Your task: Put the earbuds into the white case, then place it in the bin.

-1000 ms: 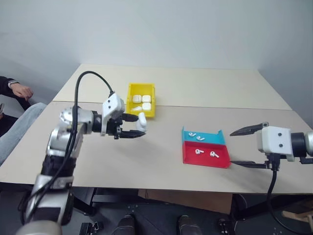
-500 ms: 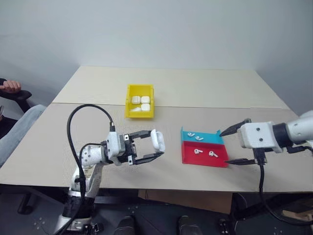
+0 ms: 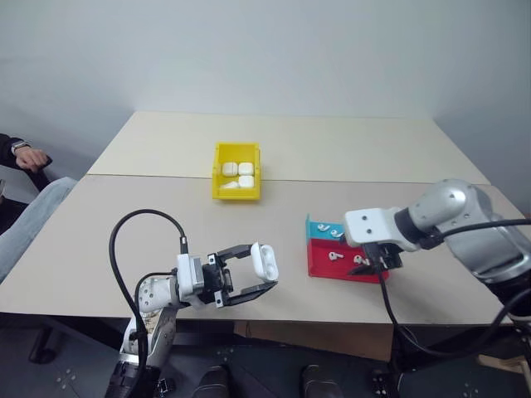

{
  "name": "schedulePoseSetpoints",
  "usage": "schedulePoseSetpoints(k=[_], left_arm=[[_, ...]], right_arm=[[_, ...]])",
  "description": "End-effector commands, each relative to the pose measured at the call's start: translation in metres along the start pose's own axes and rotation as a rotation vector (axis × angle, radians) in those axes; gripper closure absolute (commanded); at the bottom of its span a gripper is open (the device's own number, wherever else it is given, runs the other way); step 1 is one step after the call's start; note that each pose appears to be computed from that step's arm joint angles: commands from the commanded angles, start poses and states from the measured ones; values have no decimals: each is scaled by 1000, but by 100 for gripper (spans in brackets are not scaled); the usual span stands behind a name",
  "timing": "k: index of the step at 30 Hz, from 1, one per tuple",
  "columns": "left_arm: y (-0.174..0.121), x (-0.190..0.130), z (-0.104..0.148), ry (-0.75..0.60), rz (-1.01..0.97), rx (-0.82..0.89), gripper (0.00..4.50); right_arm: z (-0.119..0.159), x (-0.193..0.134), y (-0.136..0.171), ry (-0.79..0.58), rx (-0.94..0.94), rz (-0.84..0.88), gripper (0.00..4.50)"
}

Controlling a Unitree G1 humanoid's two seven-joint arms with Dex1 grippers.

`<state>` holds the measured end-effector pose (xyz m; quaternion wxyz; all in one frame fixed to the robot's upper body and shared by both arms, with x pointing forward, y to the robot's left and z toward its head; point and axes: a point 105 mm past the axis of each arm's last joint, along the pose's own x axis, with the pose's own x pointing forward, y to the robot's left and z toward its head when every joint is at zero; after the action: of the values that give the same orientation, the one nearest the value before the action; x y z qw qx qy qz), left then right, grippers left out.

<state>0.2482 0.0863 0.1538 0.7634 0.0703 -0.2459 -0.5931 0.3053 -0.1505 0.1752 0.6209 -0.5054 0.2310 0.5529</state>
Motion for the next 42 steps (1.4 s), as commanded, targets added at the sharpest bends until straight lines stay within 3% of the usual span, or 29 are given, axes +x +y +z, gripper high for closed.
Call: schedulePoseSetpoints(k=[1,5,9,42], left_arm=[[-1,4,12,0,2,52,170],[-3,5,15,-6,2,62,170],[-3,6,16,3,11,50,170],[-1,5,13,49,39,59,170]], right_arm=[[-1,1,-10,60,-48,-34,157],[-3,12,-16,99,-60,-17,157],[-5,18,-21,126,-81,-10,241],[-10,44,-33,178,-141,16,241]])
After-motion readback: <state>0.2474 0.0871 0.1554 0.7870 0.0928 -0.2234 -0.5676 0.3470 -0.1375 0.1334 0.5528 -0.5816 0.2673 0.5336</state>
